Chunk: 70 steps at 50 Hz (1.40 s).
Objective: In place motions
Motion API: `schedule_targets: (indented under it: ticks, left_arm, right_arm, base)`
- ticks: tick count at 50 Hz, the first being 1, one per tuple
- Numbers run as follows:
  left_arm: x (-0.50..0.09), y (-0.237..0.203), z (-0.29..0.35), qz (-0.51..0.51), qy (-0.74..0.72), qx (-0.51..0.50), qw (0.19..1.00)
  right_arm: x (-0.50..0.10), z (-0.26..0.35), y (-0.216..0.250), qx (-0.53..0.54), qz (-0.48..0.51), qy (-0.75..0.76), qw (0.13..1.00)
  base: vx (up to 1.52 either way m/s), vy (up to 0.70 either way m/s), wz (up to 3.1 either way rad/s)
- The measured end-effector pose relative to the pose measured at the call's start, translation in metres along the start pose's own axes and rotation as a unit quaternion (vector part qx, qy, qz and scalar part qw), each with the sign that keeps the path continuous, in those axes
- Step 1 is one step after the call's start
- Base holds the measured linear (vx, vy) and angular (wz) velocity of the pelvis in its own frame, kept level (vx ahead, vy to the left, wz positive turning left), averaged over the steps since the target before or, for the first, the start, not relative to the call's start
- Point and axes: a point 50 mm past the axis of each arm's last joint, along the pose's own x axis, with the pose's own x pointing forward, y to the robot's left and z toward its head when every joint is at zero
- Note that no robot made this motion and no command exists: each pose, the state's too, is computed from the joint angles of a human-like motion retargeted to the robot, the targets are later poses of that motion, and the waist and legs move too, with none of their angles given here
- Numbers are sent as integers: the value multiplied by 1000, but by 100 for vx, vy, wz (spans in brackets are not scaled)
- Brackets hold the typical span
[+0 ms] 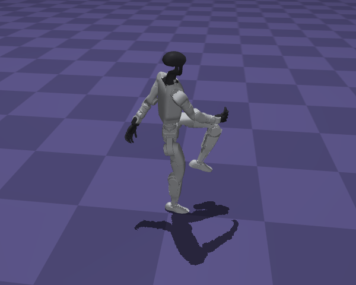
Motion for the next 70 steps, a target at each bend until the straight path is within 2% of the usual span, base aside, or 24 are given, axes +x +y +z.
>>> schedule_targets:
  ticks: [4, 8, 12, 15, 20, 23, 25, 27, 30, 32, 37, 43, 48, 52, 55, 57, 63, 66, 70]
  left_arm:
    - [2, -16, 7, -15, -23, -48, 998]
    - [-2, -22, 44, -30, -76, -64, 995]
    - [-18, -23, 104, -15, -165, -26, 986]
    - [-40, -29, 157, 1, -249, 13, 968]
    - [-89, -55, 235, 11, -373, 94, 923]
    - [-153, -96, 295, -40, -482, 163, 860]
    - [-204, -127, 323, -70, -562, 198, 800]
    - [-252, -138, 342, -80, -633, 221, 737]
    - [-296, -122, 355, -43, -705, 193, 681]
    - [-298, -124, 355, -25, -721, 156, 674]
    - [-297, -127, 354, -62, -727, 111, 675]
    - [-218, -110, 331, -46, -610, 134, 780]
    - [-136, -85, 282, -35, -458, 152, 875]
    - [-92, -57, 238, -11, -378, 104, 920]
    - [-64, -36, 200, 14, -320, 68, 945]
    - [-49, -38, 176, 20, -296, 42, 954]
    - [-27, -43, 134, -19, -238, -130, 962]
    - [-24, -55, 128, -42, -193, -147, 969]
    - [-21, -55, 119, -60, -182, -107, 976]
  right_arm:
    - [-5, -18, 11, -47, 26, 39, 998]
    - [-46, -96, 27, -61, 33, 170, 983]
    - [-144, -194, 52, -27, 45, 389, 920]
    - [-254, -245, 81, 19, 34, 576, 816]
    - [-431, -253, 139, 112, -51, 786, 606]
    - [-453, -247, 159, 150, -126, 784, 589]
    - [-461, -245, 156, 162, -158, 774, 591]
    - [-480, -241, 149, 159, -168, 788, 570]
    - [-488, -239, 132, 143, -151, 819, 535]
    - [-484, -241, 128, 148, -152, 815, 540]
    - [-422, -256, 118, 187, -148, 708, 664]
    - [-341, -260, 100, 188, -188, 585, 766]
    - [-282, -250, 83, 174, -160, 497, 835]
    - [-251, -240, 75, 146, -116, 455, 871]
    - [-249, -240, 79, 148, -76, 463, 871]
    - [-252, -241, 72, 149, -79, 471, 866]
    - [-230, -232, 60, 92, -33, 457, 884]
    - [-237, -235, 60, 69, -49, 468, 880]
    - [-287, -253, 76, 51, -32, 565, 823]
  base:
    - [-1, -1, 57]
    - [19, 2, 129]
    - [23, 6, 140]
    - [24, 9, 121]
    - [24, 10, 142]
    - [-36, 4, 88]
    - [-40, 16, 1]
    - [-9, 20, -27]
    - [-5, 13, 17]
    - [4, 13, 39]
    - [2, 3, -12]
    - [8, -1, -90]
    - [9, -1, -44]
    - [14, -7, -54]
    - [10, -11, -98]
    - [-6, -5, 19]
    - [-14, -8, 34]
    - [-21, 3, 96]
    - [13, -3, -6]
